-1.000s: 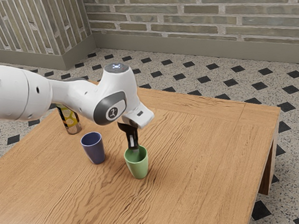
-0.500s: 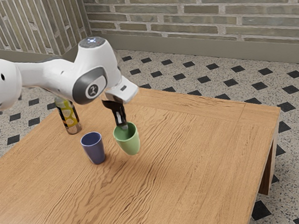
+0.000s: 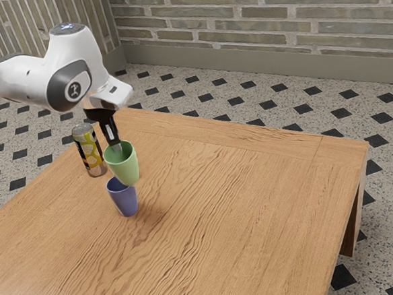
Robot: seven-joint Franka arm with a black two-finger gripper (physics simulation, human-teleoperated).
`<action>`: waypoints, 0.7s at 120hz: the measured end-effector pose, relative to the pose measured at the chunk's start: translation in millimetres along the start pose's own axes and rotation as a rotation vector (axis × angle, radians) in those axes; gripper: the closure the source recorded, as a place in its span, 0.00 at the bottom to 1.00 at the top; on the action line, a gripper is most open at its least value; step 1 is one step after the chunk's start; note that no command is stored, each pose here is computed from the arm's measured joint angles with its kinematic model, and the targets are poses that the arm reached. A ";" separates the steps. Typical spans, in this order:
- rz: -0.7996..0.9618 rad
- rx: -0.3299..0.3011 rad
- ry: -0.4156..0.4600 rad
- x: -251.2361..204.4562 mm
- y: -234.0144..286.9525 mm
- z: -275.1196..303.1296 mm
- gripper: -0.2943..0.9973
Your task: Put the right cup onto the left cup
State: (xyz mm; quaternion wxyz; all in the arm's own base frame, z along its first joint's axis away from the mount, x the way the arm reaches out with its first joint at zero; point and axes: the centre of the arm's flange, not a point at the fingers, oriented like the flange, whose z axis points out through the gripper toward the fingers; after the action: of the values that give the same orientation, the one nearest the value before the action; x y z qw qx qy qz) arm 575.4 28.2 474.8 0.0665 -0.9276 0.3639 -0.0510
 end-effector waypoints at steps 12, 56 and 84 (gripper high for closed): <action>-0.027 -0.006 -0.016 -12.6 -11.8 1.2 0.84; 0.019 -0.019 -0.060 1.0 -17.9 21.6 0.84; 0.024 -0.010 -0.075 -9.3 -31.2 21.7 0.84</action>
State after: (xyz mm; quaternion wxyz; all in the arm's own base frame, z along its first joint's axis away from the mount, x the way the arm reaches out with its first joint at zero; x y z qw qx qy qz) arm 592.5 59.1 458.0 0.0763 -0.9248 0.3724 -0.0136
